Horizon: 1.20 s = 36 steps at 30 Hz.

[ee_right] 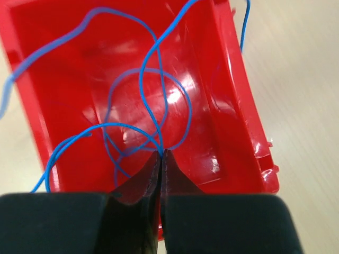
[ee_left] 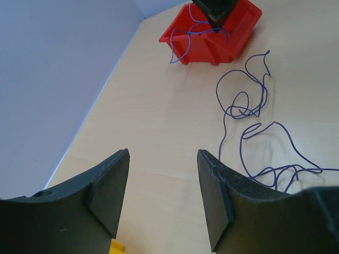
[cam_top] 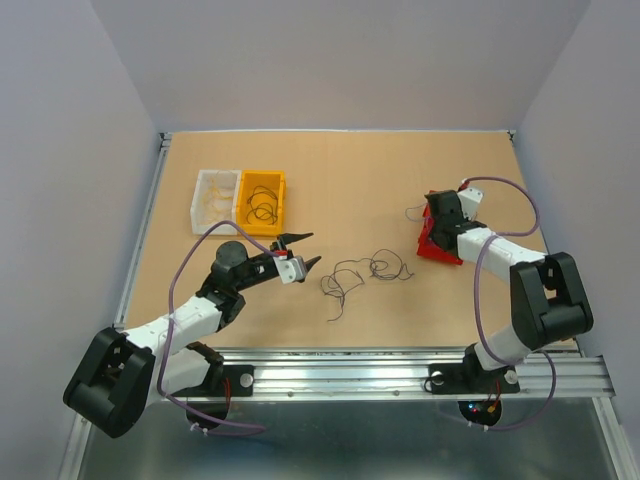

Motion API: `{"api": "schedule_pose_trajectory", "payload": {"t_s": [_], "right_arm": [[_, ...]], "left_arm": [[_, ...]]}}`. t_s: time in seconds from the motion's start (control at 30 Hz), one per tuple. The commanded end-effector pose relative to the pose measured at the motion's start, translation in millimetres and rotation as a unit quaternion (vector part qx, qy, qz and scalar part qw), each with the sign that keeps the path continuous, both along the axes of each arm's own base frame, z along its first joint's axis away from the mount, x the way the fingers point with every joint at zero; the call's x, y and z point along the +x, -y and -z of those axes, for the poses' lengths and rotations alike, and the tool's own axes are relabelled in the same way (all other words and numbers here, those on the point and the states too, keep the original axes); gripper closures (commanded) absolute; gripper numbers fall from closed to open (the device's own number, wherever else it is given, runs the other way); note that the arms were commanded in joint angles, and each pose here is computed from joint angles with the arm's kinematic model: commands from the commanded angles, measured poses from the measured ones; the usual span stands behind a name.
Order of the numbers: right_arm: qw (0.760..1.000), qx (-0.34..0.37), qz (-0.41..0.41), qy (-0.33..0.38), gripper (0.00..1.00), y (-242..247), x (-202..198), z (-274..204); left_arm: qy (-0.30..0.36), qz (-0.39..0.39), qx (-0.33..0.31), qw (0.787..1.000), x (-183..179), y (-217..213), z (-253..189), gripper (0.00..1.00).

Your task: Untangle the cables

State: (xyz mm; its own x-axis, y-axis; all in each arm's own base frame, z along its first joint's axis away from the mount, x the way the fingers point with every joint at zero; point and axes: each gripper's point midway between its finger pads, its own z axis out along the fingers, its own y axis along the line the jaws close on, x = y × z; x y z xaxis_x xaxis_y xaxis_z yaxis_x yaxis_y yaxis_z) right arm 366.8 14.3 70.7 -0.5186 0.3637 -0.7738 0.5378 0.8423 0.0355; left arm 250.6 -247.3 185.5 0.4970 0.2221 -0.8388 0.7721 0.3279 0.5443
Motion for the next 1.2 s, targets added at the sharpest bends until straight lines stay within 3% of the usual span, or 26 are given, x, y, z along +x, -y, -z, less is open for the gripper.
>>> {"api": "schedule_pose_trajectory", "payload": {"t_s": [0.0, 0.43, 0.57, 0.7, 0.93, 1.03, 1.17], "right_arm": [[1.0, 0.007, 0.004, -0.002, 0.99, -3, 12, -4], [0.996, 0.057, 0.006, -0.073, 0.97, -4, 31, 52], [0.998, 0.058, 0.008, -0.026, 0.68, -1, 31, 15], [0.998, 0.053, 0.007, 0.015, 0.52, 4, 25, -27], [0.997, 0.046, 0.002, 0.054, 0.43, 8, 20, -78], [0.996, 0.044, 0.001, 0.071, 0.2, 9, 22, -93], [0.996, 0.053, -0.027, 0.063, 0.19, -2, 35, -93]], "left_arm": [[0.024, 0.004, -0.01, 1.0, -2, 0, -12, 0.35], [0.024, 0.003, -0.009, 1.0, -2, -1, -12, 0.34], [0.025, 0.002, -0.01, 1.0, -2, -1, -13, 0.34], [0.024, 0.0, -0.009, 1.0, -1, -1, -12, 0.34], [0.024, 0.002, -0.01, 1.0, -2, -1, -13, 0.34], [0.023, 0.003, -0.009, 1.0, -2, -1, -12, 0.34], [0.022, 0.003, -0.009, 1.0, -2, -1, -12, 0.34]]}}
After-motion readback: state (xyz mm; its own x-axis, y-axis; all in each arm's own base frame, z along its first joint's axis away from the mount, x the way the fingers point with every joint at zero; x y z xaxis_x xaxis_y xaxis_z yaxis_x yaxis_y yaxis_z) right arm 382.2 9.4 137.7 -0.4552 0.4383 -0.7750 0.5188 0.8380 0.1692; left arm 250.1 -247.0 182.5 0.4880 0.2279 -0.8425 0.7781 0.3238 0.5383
